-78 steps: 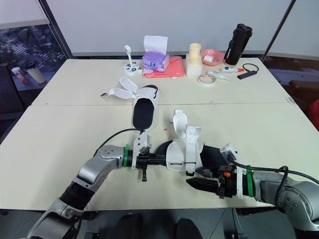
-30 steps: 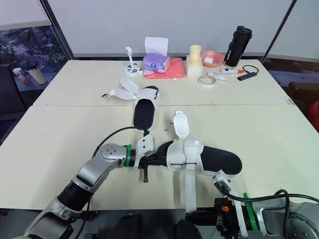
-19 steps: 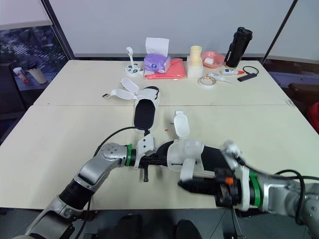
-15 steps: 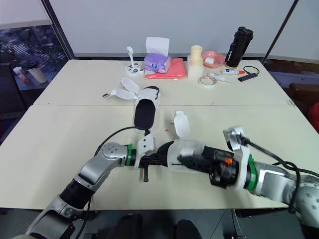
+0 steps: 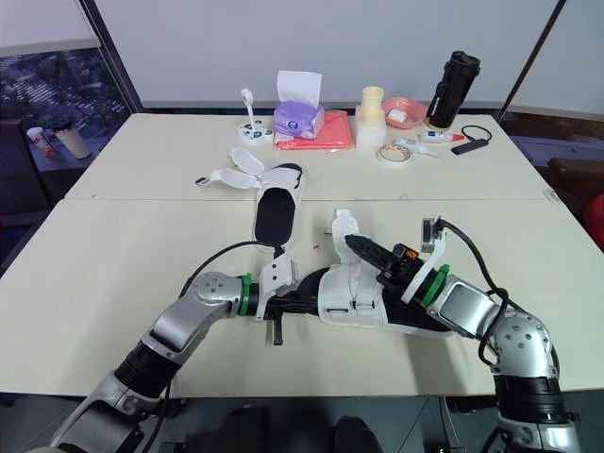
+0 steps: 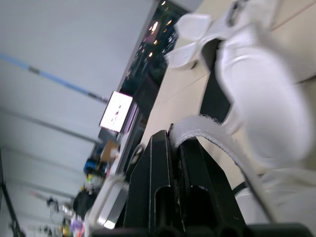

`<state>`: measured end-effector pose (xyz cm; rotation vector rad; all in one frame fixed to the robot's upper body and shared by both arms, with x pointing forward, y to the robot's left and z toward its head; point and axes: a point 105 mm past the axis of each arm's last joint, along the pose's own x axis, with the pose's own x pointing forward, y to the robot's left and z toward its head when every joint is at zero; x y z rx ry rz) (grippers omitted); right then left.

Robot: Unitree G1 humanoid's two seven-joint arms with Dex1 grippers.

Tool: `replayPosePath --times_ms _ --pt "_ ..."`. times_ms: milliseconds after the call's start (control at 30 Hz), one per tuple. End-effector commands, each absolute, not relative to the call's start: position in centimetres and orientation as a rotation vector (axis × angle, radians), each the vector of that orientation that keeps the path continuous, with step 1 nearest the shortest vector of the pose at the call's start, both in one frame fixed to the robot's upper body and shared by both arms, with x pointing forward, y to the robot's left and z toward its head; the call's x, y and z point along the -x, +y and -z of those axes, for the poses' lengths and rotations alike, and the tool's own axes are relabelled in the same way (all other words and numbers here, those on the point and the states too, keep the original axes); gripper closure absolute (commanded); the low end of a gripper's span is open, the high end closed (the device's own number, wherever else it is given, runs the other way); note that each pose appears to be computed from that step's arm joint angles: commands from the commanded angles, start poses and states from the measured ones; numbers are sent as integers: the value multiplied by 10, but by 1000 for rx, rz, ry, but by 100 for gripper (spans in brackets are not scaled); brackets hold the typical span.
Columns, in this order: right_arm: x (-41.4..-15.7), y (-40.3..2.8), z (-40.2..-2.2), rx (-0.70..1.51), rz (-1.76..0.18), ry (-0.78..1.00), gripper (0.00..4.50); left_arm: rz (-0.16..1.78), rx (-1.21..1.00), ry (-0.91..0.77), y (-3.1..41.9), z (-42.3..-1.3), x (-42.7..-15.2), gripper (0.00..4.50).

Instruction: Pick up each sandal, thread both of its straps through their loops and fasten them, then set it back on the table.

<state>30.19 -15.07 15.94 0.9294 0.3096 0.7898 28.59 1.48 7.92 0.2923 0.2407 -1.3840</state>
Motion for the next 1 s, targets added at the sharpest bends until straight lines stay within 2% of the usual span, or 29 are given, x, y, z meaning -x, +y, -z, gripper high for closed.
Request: replayPosePath --times_ms 33,100,233,367,467,600,733,900,1000 --pt "-308 -166 -174 -941 -739 224 417 1368 -291 442 23 -35 -274 450" --pt "-310 -168 -173 -933 -719 223 347 1368 -289 441 23 -35 -274 450" --pt "-312 -171 -182 -892 -716 207 147 1366 -287 439 23 -35 -275 450" --pt "-321 -182 -210 -805 -728 135 147 1362 -283 438 22 -35 -276 450" --pt "-330 -191 -212 -542 -702 147 147 1360 -280 438 22 -35 -277 450" --pt "-341 -197 -191 -195 -694 240 147 1360 -282 436 21 -35 -278 450" --pt "-342 -192 -170 -112 -765 319 147 1357 -278 433 20 -36 -280 450" --pt "-344 -189 -160 -110 -799 356 147 1343 -267 431 20 -36 -280 450" --pt "-346 -188 -162 -139 -803 343 232 1337 -263 431 21 -35 -280 450"
